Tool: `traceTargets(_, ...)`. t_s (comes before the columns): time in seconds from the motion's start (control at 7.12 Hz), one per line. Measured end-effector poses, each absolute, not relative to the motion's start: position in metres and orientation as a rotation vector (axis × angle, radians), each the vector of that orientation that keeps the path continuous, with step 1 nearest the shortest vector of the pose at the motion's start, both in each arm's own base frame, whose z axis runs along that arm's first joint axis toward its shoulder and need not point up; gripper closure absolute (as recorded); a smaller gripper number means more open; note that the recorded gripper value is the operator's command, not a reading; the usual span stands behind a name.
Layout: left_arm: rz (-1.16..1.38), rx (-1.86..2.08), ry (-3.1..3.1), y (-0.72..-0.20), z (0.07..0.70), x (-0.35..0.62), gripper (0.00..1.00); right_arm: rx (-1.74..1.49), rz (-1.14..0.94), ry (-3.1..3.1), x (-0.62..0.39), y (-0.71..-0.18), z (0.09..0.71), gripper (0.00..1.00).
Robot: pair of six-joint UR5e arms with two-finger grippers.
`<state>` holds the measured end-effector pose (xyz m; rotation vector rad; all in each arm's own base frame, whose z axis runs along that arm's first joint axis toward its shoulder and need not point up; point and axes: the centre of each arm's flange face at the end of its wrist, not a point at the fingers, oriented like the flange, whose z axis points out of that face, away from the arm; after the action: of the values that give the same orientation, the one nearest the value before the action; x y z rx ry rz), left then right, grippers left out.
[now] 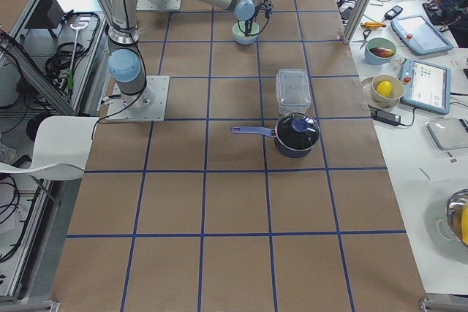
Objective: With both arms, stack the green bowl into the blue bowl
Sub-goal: 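Open the right gripper and raise it away from the stacked bowls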
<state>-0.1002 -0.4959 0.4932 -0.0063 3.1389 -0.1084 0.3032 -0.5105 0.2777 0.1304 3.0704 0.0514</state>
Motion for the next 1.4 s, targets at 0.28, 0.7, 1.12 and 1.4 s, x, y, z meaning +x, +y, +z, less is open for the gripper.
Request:
traceTargets(0.28, -0.117, -0.001, 3.132, -0.493, 0.496, -0.110, 0.00, 0.164, -0.018, 3.098, 0.275, -0.525, 0.349, 0.00)
traceTargets(0.7, -0.121, 0.002, 3.131, -0.485, 0.501, -0.113, 0.00, 0.010, -0.042, 3.118, 0.244, -0.519, 0.468, 0.00)
traceTargets(1.12, -0.118, 0.004, 3.133, -0.482, 0.502, -0.114, 0.00, -0.155, -0.032, 3.125, 0.174, -0.494, 0.526, 0.00)
traceTargets(1.4, -0.130, 0.003, 3.135, -0.482, 0.505, -0.114, 0.00, -0.150, -0.037, 3.126, 0.161, -0.494, 0.531, 0.00)
